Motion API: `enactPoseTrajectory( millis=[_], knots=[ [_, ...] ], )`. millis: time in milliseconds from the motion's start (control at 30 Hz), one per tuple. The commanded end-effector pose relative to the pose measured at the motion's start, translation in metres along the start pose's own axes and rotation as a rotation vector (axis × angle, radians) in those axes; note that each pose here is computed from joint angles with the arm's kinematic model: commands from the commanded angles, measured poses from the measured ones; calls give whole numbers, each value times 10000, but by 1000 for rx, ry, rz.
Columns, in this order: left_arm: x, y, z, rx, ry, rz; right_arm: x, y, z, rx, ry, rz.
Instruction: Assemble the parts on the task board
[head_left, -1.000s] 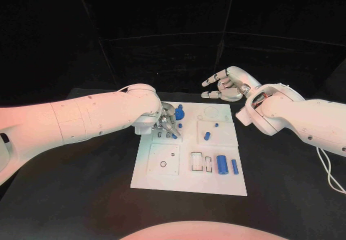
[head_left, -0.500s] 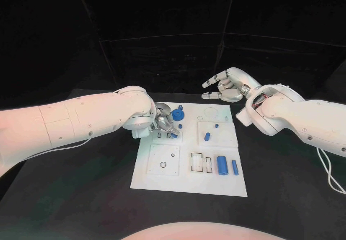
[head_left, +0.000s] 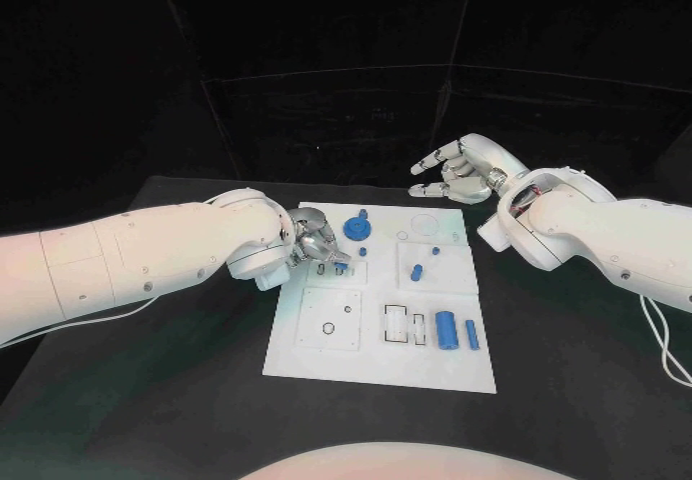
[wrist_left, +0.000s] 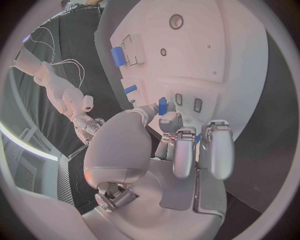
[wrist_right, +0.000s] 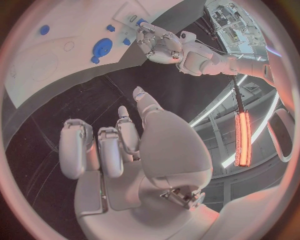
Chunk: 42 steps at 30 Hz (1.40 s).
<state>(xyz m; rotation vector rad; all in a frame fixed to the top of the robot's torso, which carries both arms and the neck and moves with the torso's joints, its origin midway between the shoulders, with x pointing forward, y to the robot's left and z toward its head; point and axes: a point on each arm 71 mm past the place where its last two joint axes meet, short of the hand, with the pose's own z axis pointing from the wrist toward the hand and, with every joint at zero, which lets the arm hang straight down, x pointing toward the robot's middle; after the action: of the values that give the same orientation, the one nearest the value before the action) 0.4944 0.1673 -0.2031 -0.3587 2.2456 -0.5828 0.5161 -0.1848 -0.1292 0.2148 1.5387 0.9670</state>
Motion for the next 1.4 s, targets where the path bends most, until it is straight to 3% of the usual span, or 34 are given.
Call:
enactPoseTrajectory(
  millis=[33, 233, 500, 1400],
  knots=[
    [-45, 19, -20, 36, -123, 1, -15, -3, -2, -3, 5, 2],
    [9, 115, -30, 33, -189, 23, -29, -17, -9, -1, 3, 0],
    [65, 135, -21, 25, -213, 42, -31, -20, -10, 0, 2, 0],
    [176, 78, 74, -25, -102, 144, -10, -6, 8, 1, 7, 1]
  ],
)
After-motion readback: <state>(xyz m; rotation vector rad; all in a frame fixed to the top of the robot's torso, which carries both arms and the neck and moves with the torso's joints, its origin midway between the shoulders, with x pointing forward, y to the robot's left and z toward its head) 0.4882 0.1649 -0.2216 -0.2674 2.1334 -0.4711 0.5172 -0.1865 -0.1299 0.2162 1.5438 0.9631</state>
